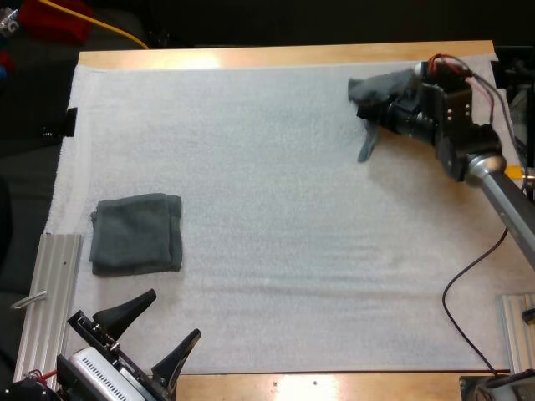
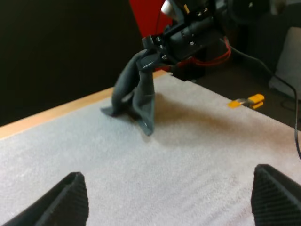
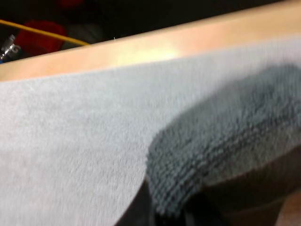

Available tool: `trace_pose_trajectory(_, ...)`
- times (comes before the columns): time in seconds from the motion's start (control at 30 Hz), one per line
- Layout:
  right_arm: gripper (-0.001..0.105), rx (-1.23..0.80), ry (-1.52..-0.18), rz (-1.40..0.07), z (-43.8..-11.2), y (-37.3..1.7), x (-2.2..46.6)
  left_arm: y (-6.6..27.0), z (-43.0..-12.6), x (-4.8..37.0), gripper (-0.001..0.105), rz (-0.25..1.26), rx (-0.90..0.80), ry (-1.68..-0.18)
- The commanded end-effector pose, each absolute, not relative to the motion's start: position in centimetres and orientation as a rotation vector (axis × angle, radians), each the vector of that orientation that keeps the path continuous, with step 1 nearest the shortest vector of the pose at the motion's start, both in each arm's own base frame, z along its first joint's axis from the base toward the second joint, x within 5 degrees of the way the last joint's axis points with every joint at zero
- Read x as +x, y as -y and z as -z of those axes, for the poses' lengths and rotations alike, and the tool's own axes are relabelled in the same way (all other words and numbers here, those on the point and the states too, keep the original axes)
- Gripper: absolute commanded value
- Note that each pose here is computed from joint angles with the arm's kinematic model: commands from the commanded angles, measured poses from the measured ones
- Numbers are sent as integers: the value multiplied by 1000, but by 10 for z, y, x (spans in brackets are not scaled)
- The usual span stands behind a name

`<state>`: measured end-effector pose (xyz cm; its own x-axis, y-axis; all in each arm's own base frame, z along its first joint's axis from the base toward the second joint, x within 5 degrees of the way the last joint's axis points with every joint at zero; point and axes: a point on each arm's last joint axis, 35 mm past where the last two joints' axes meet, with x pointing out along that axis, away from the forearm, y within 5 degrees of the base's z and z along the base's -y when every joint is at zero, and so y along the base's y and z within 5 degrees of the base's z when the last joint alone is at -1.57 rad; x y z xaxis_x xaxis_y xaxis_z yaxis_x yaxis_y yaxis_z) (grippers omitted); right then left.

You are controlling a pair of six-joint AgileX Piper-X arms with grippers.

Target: Pick towel from pile, fold and stack

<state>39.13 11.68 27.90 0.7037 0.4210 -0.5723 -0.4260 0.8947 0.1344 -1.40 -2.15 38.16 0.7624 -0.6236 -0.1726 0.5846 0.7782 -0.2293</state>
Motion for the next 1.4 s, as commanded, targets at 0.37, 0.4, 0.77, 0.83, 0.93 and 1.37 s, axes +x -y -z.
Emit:
trace_pose_trajectory(0.37, 1, -208, -626, -557, -352, -114, 355, 22, -389, -13, 69, 670, -182, -198)
trace_pose_trajectory(0.4, 1, -228, -633, -577, -355, -118, 350, 22, -389, -13, 69, 670, -181, -196)
trace_pose_trajectory(0.77, 1, -472, -731, -720, -356, -180, 301, 22, -392, -13, 69, 671, -175, -175)
trace_pose_trajectory(0.83, 1, -502, -730, -742, -357, -193, 292, 22, -392, -13, 69, 671, -175, -175)
trace_pose_trajectory(0.93, 1, -557, -723, -780, -359, -211, 277, 22, -392, -13, 69, 671, -176, -175)
trace_pose_trajectory(1.37, 1, -802, -798, -949, -341, -265, 214, 22, -392, -13, 69, 674, -194, -182)
